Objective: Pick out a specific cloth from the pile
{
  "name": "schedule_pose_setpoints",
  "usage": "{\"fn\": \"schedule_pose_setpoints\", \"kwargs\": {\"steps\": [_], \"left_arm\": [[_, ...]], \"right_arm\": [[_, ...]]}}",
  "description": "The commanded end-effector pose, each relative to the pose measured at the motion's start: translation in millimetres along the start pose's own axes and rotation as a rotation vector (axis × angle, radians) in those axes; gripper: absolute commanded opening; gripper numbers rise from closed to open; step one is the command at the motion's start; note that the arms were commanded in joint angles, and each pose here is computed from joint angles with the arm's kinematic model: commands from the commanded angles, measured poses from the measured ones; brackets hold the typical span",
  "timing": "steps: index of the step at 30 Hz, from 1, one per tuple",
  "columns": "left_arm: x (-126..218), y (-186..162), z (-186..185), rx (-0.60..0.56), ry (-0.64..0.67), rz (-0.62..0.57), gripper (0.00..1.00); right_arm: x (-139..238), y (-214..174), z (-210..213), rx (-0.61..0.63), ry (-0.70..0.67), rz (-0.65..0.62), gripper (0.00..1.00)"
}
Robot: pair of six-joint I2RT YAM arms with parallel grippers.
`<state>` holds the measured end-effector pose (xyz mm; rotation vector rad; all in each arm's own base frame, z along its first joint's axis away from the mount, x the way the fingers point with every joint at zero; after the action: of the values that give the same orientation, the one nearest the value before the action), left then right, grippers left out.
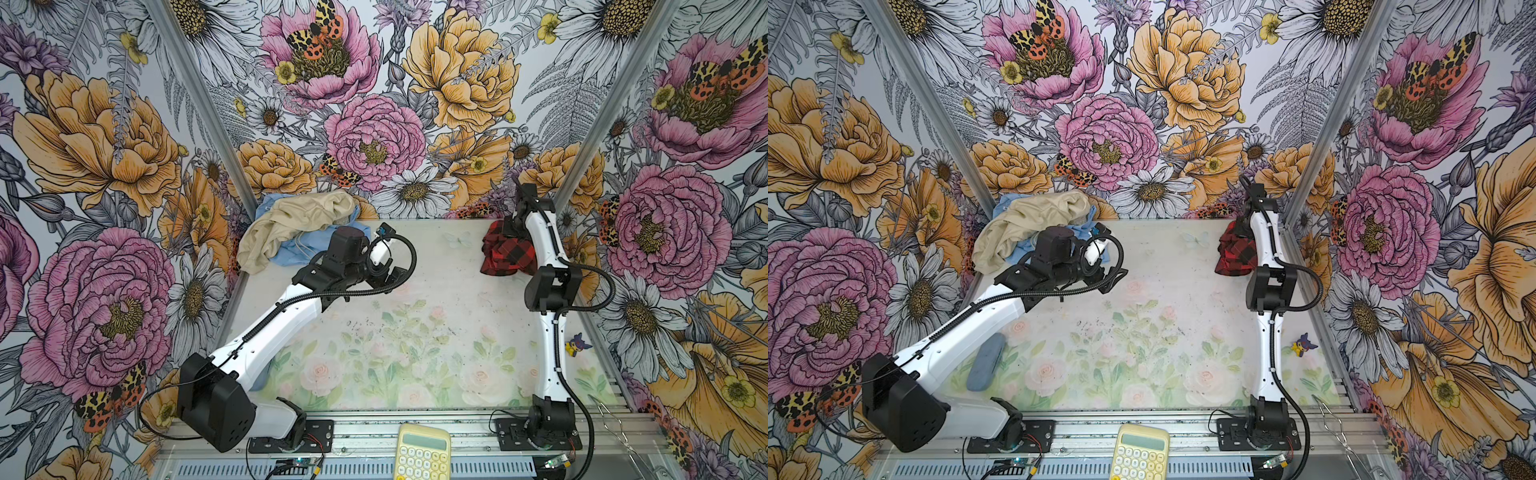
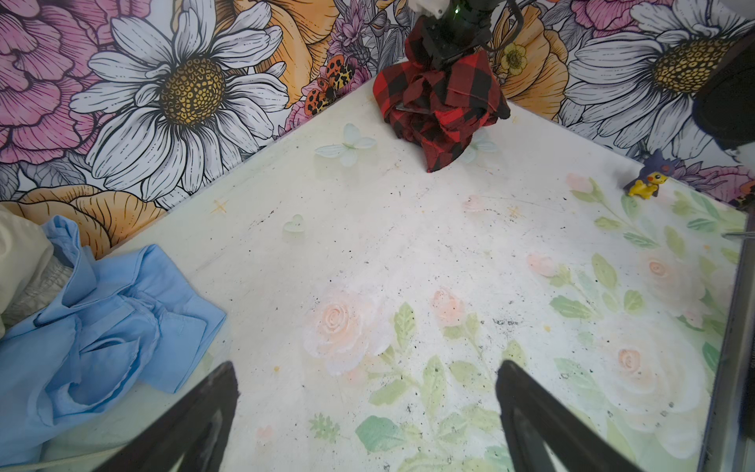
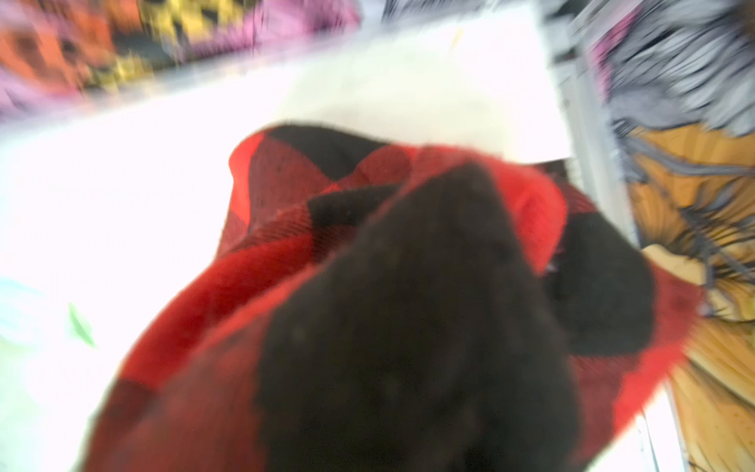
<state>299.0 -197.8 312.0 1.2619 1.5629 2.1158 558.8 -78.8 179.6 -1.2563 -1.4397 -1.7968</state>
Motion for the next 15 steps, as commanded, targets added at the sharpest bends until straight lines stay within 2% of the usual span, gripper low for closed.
{"fn": "schedule_pose_setpoints", "kwargs": {"steps": [1, 8, 9, 10, 11, 15], "left_arm": [[4, 4, 3, -0.006, 0.008, -0.027, 0.99], [6, 5, 2, -0.007, 0.007, -0.034, 0.99], [6, 5, 2, -0.009, 0.008, -0.034, 0.99], [6, 5, 2, -0.007, 0.008, -0.032, 0.99], [6, 5, 2, -0.009, 0.008, -0.033, 0.99], [6, 4, 3, -0.010, 0.013, -0.031, 0.99]], "right_arm": [[16, 10, -14, -0.110, 0.040, -0.032, 0.00], [-30, -21, -20, -0.113, 0.054, 0.128, 0.01], [-34, -23, -19, -0.114, 0.062, 0.139, 0.14], [-36, -24, -17, -0.109, 0.078, 0.145, 0.31], [-39, -25, -16, -0.107, 0.085, 0.149, 0.41], [-34, -21, -11, -0.096, 0.075, 0.124, 0.65]]}}
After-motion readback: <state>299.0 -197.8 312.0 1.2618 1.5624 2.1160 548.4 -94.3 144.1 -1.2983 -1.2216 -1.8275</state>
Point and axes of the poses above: each gripper's point midway between its finger pads, its own x axis back along the fingers, its own z axis along the line the jaws close on, y = z × x, the point moved 8 cm from there along x, back along the fingers, and after that the axes turned 3 degrees about -x, right-handed, at the moved point
